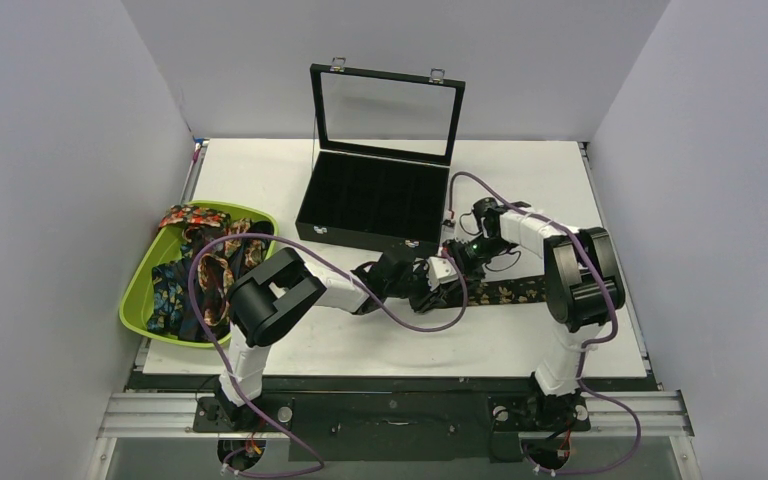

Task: Roll the ties
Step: Roll the tie at the center of the board.

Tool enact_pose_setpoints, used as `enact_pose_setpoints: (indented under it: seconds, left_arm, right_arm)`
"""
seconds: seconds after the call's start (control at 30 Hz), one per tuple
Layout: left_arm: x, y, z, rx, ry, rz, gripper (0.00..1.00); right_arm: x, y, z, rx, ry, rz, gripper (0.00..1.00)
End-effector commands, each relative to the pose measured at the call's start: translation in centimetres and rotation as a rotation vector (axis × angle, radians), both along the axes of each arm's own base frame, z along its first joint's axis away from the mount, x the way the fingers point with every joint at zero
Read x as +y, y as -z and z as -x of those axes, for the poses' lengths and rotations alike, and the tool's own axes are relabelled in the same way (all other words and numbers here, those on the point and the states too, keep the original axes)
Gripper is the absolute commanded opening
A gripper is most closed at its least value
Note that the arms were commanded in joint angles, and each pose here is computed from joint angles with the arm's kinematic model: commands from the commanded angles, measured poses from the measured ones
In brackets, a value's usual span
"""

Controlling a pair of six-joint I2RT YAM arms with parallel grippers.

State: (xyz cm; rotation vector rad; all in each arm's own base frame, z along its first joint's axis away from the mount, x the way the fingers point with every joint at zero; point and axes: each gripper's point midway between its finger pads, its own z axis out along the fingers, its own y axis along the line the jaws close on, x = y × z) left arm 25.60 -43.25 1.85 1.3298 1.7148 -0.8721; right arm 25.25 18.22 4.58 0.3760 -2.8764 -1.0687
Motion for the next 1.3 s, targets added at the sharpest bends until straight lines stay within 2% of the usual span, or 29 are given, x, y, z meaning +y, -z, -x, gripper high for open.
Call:
enact_pose_setpoints:
  seconds: [0.0, 0.03, 0.1, 0.2, 0.23, 0.3, 0.47, 0.67, 0.9, 1.03, 1.17, 1.27]
  left_arm:
    - [3.3, 4.1, 1.1, 0.068, -0.033, -0.183, 0.25]
    - [3.3, 4.0, 1.1, 0.067, -0.031, -0.181, 0.25]
    - [3.3, 3.8, 1.2, 0.067, -0.023, -0.176, 0.27]
    - [3.3, 3.2, 1.3, 0.076, -0.004, -0.156, 0.37]
    - [3.3, 3.0, 1.2, 0.077, -0.001, -0.149, 0.45]
    - [3.2, 2.0, 1.0, 0.072, 0.006, -0.113, 0.54]
    - [2.5, -1.5, 0.6, 0.013, 0.048, 0.002, 0.64]
    - [1.4, -2.4, 0.5, -0.021, 0.065, 0.057, 0.72]
    - [-1.3, -3.0, -0.7, -0.062, 0.059, 0.125, 0.8]
    - [-2.8, -2.9, -0.8, -0.123, 0.099, 0.137, 0.8]
    - [-3.9, -2.0, -1.2, -0.176, 0.108, 0.117, 0.77]
    - [-4.1, -1.0, -1.1, -0.174, 0.124, 0.088, 0.7]
  right_arm:
    - [-2.5, 2.7, -0.5, -0.035, -0.057, 0.156, 0.18]
    - [-2.7, 2.9, -0.6, -0.036, -0.059, 0.163, 0.05]
    - [-3.3, 3.3, -0.7, -0.031, -0.055, 0.18, 0.0]
    - [-4.4, 3.8, -0.7, -0.024, -0.049, 0.189, 0.0]
    - [-4.9, 3.9, -0.7, -0.015, -0.039, 0.193, 0.0]
    - [-5.7, 4.3, -0.6, 0.0, -0.036, 0.199, 0.0]
    - [-7.5, 5.5, -0.4, 0.041, -0.014, 0.21, 0.0]
    - [-8.4, 6.2, -1.0, 0.055, 0.0, 0.228, 0.0]
    - [-8.9, 7.1, -0.7, 0.078, 0.01, 0.265, 0.0]
    - [-8.9, 7.3, -1.2, 0.083, 0.019, 0.266, 0.0]
    - [-8.7, 7.2, -1.1, 0.09, 0.004, 0.255, 0.0]
    - [-8.3, 6.8, -1.1, 0.092, -0.008, 0.234, 0.0]
